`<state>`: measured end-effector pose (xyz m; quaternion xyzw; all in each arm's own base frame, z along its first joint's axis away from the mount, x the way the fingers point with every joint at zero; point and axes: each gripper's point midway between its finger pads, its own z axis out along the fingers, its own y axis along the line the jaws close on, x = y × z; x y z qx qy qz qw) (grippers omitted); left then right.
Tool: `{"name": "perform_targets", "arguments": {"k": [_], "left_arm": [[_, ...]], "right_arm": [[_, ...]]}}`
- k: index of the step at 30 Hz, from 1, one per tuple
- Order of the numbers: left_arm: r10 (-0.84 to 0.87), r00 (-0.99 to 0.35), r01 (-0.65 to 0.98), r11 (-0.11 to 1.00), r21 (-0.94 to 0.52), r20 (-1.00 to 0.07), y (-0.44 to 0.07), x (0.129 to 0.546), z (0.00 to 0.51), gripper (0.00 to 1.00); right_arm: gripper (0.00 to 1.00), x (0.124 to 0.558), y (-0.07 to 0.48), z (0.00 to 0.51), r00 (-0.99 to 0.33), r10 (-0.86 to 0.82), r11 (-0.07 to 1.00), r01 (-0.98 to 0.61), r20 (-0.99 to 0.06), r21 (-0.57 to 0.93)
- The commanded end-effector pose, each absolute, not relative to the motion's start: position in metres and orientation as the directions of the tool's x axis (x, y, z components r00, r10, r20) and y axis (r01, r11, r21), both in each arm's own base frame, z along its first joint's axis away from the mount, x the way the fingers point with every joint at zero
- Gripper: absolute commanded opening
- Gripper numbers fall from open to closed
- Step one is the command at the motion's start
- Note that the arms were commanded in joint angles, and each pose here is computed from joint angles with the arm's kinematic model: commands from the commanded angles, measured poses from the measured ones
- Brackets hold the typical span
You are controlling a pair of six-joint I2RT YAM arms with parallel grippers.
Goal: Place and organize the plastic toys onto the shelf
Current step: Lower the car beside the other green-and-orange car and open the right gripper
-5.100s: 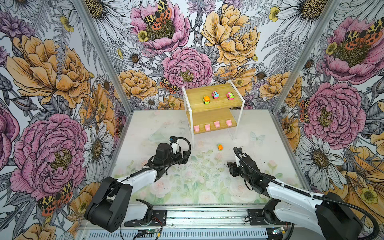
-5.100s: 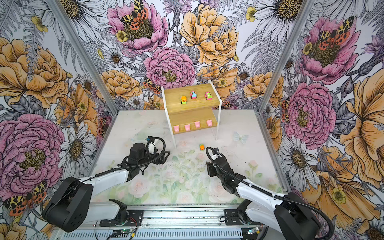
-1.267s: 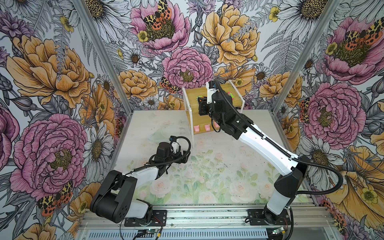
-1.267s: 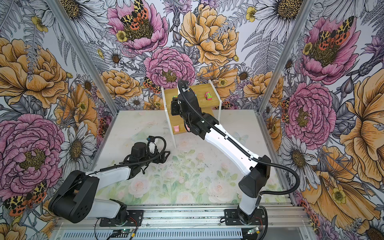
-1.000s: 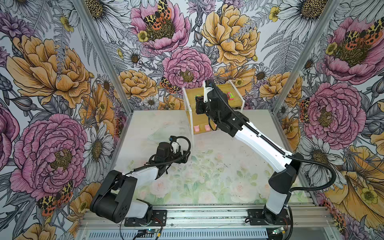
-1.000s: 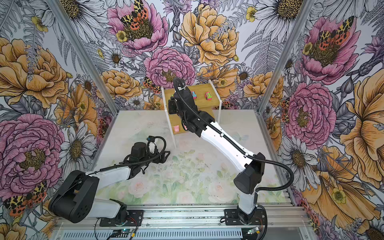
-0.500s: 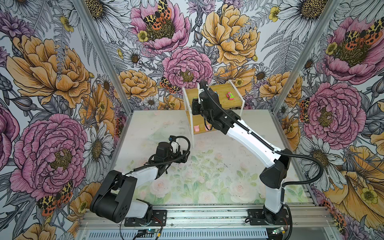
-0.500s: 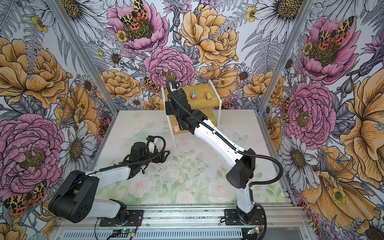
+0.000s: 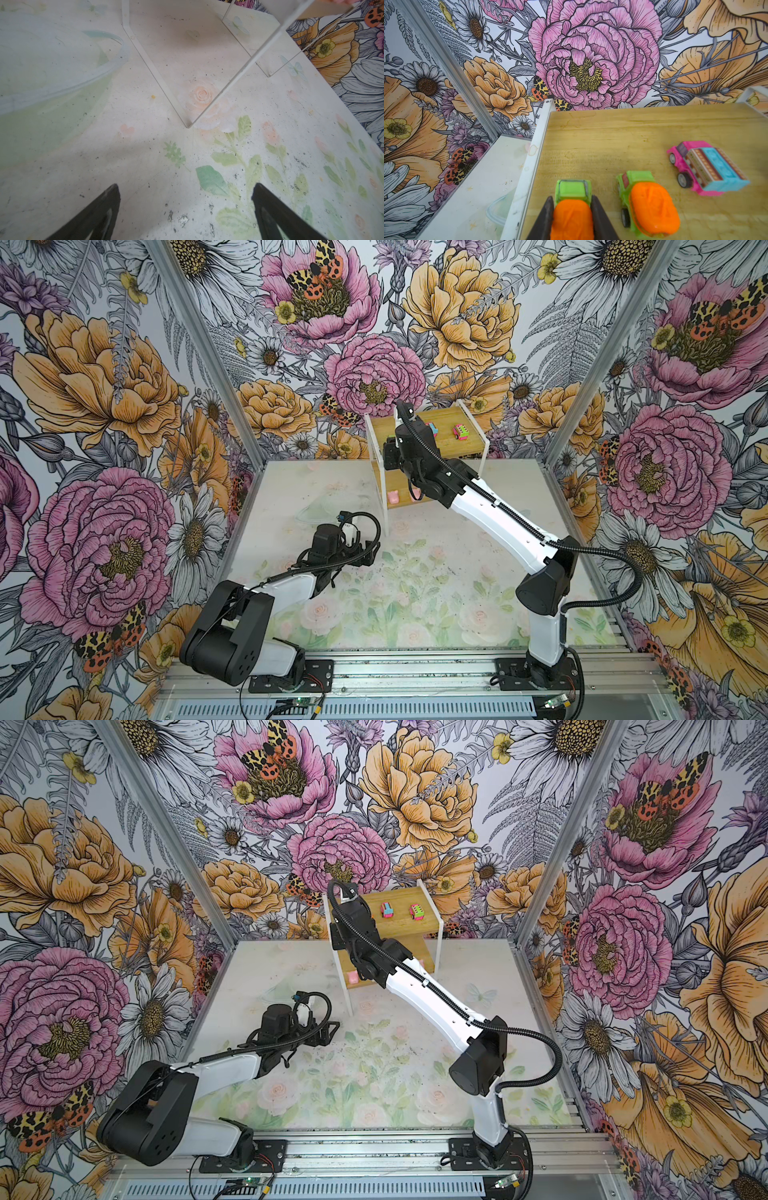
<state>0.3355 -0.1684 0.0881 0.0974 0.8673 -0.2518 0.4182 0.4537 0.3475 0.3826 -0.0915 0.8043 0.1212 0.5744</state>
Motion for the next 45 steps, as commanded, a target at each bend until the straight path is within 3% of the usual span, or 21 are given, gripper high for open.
{"name": "perform_targets", "arguments": {"k": [1, 20, 30, 34, 45], "left_arm": [[-0.052, -0.606, 0.400, 0.843, -0.360, -0.794, -0.169, 0.339, 0.098, 0.99], [-0.051, -0.609, 0.400, 0.842, -0.363, -0.792, -0.169, 0.339, 0.097, 0.99], [-0.051, -0.608, 0.402, 0.841, -0.362, -0.792, -0.169, 0.339, 0.097, 0.99], [-0.051, -0.608, 0.401, 0.841, -0.363, -0.792, -0.169, 0.339, 0.097, 0.99], [-0.052, -0.609, 0.399, 0.842, -0.362, -0.792, -0.168, 0.340, 0.097, 0.99]], "right_arm": [[0.23, 0.458, 0.351, 0.383, -0.311, -0.018, 0.959, -0.275, -0.950, 0.072], [0.32, 0.458, 0.355, 0.380, -0.317, -0.028, 0.955, -0.290, -0.948, 0.069], [0.39, 0.458, 0.354, 0.379, -0.318, -0.033, 0.955, -0.290, -0.947, 0.064], [0.47, 0.455, 0.354, 0.383, -0.316, -0.031, 0.952, -0.298, -0.948, 0.068], [0.53, 0.407, 0.341, 0.404, -0.299, -0.046, 0.941, -0.335, -0.953, 0.059]]}}
